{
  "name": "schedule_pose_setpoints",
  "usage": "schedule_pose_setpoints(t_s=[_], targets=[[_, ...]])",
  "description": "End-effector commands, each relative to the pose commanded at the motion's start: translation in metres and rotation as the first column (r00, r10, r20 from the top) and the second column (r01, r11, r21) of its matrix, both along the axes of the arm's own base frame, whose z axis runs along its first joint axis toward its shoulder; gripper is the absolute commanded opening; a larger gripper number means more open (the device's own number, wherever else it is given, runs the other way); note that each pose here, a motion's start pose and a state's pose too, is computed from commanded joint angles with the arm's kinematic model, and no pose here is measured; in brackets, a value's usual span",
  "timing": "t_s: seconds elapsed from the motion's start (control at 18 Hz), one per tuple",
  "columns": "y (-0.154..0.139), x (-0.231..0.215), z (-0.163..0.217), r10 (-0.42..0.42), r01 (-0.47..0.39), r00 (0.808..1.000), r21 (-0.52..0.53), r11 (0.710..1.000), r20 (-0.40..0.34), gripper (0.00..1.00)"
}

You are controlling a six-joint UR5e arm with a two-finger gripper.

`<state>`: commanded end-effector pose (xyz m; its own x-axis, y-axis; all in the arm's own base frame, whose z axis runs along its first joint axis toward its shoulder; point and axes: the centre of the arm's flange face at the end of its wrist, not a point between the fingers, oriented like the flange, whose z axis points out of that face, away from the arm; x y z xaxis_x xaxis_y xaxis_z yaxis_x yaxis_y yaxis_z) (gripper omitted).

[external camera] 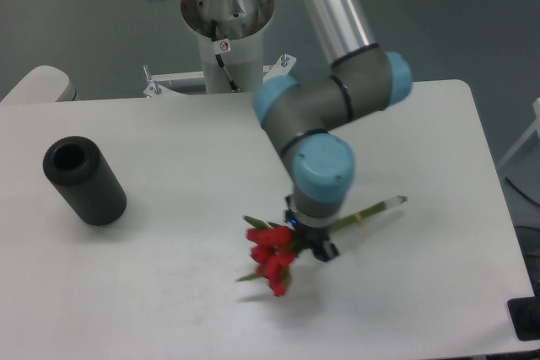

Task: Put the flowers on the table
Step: 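Carry the tulips across the table and lower them onto the tabletop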

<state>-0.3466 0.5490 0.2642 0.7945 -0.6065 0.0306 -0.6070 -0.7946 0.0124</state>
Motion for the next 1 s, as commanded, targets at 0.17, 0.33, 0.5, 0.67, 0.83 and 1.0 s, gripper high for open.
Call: schedule_pose_setpoints(t_s=[0.17, 0.33, 0.5, 0.67, 0.83, 1.0], targets=[[0.022, 0.046, -0.007, 0.014, -0.014, 1.0, -0.017, 1.0, 0.0, 0.06], [0.032, 0.075, -0.013, 0.009, -0.009, 1.0, -0.025, 1.0, 0.006, 0.07], [0.03, 0.085, -0.021, -0.01, 0.011, 1.0, -0.034, 0.999, 0.02, 0.08], [0.036, 0.091, -0.021, -0.02, 0.02, 1.0, -0.02, 1.0, 0.011, 0.19], [0.038, 0.091, -0.024, -0.027, 0.027, 1.0, -0.016, 0.999, 0.013, 0.53], [0.038, 0.09, -0.023, -0.018, 0.018, 1.0, -0.009, 1.0, 0.017, 1.0]])
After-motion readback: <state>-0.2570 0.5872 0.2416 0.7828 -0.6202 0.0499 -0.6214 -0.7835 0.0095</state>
